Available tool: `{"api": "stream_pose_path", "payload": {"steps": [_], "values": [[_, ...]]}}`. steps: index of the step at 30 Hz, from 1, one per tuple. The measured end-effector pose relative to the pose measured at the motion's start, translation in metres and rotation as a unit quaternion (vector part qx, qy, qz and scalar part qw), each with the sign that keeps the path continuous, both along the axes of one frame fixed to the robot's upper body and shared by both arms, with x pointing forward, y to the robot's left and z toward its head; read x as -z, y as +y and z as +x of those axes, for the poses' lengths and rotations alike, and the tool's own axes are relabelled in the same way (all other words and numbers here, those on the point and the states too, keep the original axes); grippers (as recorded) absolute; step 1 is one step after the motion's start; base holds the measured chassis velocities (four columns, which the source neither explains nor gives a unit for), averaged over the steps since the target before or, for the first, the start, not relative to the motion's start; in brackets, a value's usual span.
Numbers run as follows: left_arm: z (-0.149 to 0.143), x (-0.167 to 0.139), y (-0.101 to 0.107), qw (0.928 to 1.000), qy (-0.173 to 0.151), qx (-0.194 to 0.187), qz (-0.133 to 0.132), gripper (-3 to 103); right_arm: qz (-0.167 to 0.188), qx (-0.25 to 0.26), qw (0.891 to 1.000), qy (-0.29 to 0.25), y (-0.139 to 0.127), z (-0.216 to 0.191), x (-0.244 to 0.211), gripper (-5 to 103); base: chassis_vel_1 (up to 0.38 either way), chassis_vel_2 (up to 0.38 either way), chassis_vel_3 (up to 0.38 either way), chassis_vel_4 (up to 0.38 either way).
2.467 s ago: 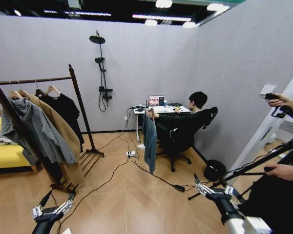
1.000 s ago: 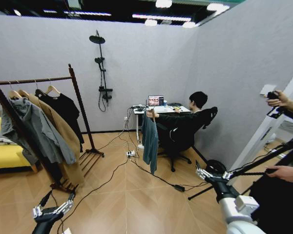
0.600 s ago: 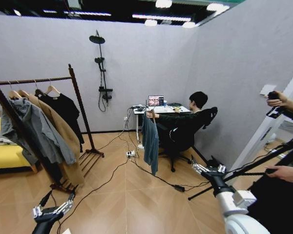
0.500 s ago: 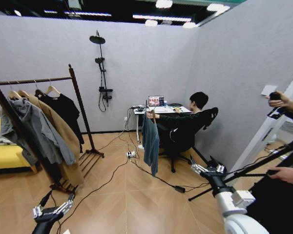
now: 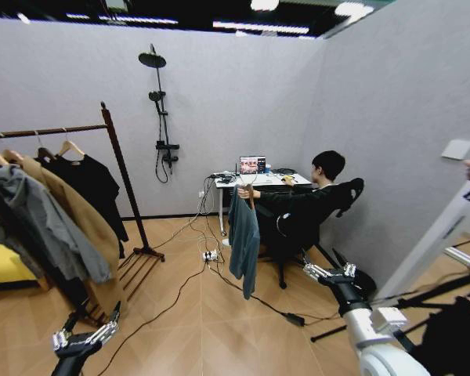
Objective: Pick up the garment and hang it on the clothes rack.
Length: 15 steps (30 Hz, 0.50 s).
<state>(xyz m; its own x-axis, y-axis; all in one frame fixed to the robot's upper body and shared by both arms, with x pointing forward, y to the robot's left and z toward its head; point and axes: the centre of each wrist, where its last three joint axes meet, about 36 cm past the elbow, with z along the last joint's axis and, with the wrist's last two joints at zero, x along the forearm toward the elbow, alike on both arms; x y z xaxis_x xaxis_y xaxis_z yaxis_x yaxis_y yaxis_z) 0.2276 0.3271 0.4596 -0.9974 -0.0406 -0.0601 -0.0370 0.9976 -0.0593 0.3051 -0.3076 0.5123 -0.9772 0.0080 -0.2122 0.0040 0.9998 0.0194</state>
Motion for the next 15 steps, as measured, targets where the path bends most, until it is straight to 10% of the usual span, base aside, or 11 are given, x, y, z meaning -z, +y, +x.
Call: {"api": "stream_pose_path", "payload": {"steps": [15], "values": [[0.000,0.000,0.000,1.0000,0.000,0.000,0.000,100,-0.010,-0.099,0.994,-0.046,0.000,0.012,0.009,100,-0.349,0.351,0.362,-0.350]]}}
